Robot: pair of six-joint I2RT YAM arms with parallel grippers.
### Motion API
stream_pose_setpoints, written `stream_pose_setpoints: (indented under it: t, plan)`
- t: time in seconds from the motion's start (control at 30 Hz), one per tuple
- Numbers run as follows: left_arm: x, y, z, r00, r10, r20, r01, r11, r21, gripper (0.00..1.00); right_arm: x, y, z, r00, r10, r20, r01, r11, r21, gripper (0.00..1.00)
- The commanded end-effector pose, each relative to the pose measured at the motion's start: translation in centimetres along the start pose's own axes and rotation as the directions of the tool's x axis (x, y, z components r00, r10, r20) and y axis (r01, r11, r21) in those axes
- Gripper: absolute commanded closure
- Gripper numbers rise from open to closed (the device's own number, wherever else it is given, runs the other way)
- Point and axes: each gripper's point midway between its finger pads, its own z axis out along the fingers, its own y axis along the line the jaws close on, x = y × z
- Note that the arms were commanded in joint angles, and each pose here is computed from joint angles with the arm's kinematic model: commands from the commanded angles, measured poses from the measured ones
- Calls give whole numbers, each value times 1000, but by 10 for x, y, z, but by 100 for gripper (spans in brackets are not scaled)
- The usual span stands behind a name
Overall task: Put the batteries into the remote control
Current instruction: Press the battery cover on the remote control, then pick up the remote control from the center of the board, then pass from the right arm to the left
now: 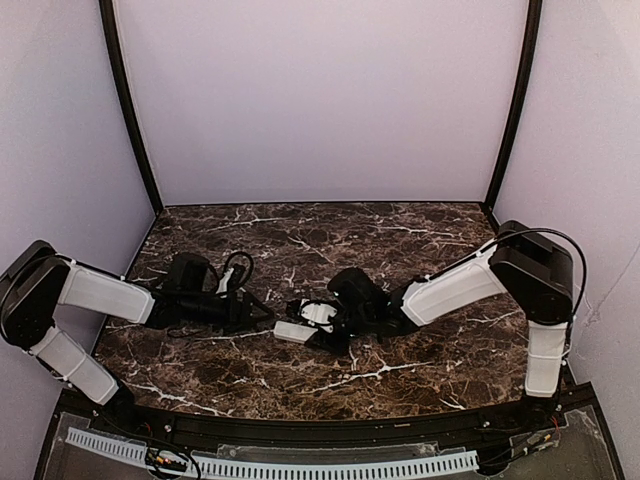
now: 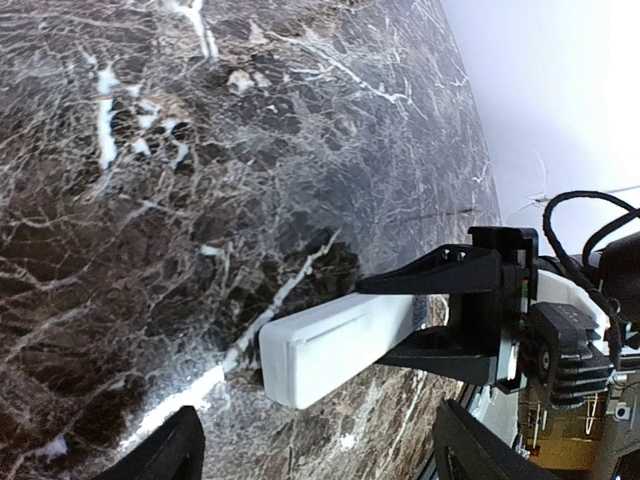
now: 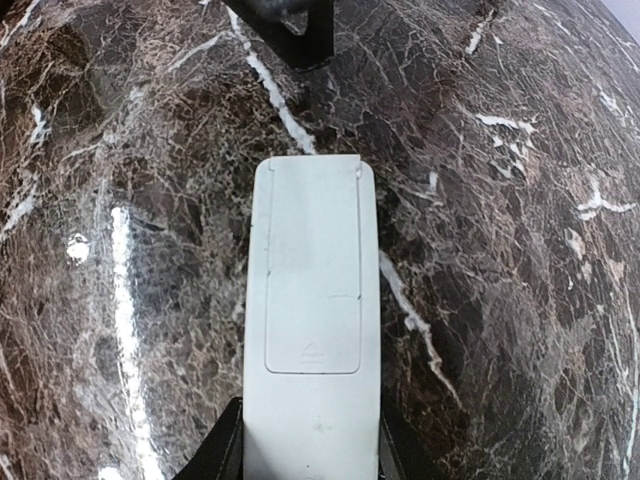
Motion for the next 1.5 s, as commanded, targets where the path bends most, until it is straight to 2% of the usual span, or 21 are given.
stream_pose_setpoints:
  t: [0.0, 0.27, 0.53, 0.63, 0.8, 0.93, 1.13, 1.27, 1.33, 1.47]
  plan:
    - [-9, -26, -4, 1000, 27, 4, -27, 994, 104, 21, -20, -15, -21, 997, -25, 79, 19, 996, 81, 100]
    - [-14, -35, -3, 1000, 3, -1, -3, 991, 136, 23, -55, -22, -57, 977, -71, 201, 44, 989, 138, 100]
    - [-21, -72, -9, 999, 50, 15, -53, 968, 244, 18, -71, -19, -71, 963, -105, 247, 71, 987, 142, 100]
    - [-18, -84, -8, 998, 63, -1, -60, 955, 289, 24, -76, -14, -76, 956, -127, 265, 92, 986, 141, 100]
    - [-17, -95, -4, 998, 50, -27, -38, 940, 340, 40, -83, -5, -84, 937, -177, 300, 135, 979, 156, 100]
    - [-17, -102, -4, 999, 45, -29, -31, 929, 367, 47, -87, -1, -89, 926, -205, 317, 158, 973, 169, 100]
    - [-12, -115, -1, 997, 63, -52, -38, 918, 395, 52, -91, 0, -93, 915, -235, 328, 182, 966, 184, 100]
    - [-10, -125, 0, 994, 82, -69, -45, 905, 423, 64, -92, 0, -93, 913, -245, 325, 189, 963, 193, 100]
    - [-9, -129, 0, 993, 92, -75, -50, 899, 435, 71, -92, 0, -93, 913, -247, 323, 190, 962, 199, 95]
    - [-10, -135, -3, 991, 117, -65, -76, 893, 443, 85, -89, -4, -94, 920, -247, 304, 187, 959, 212, 66]
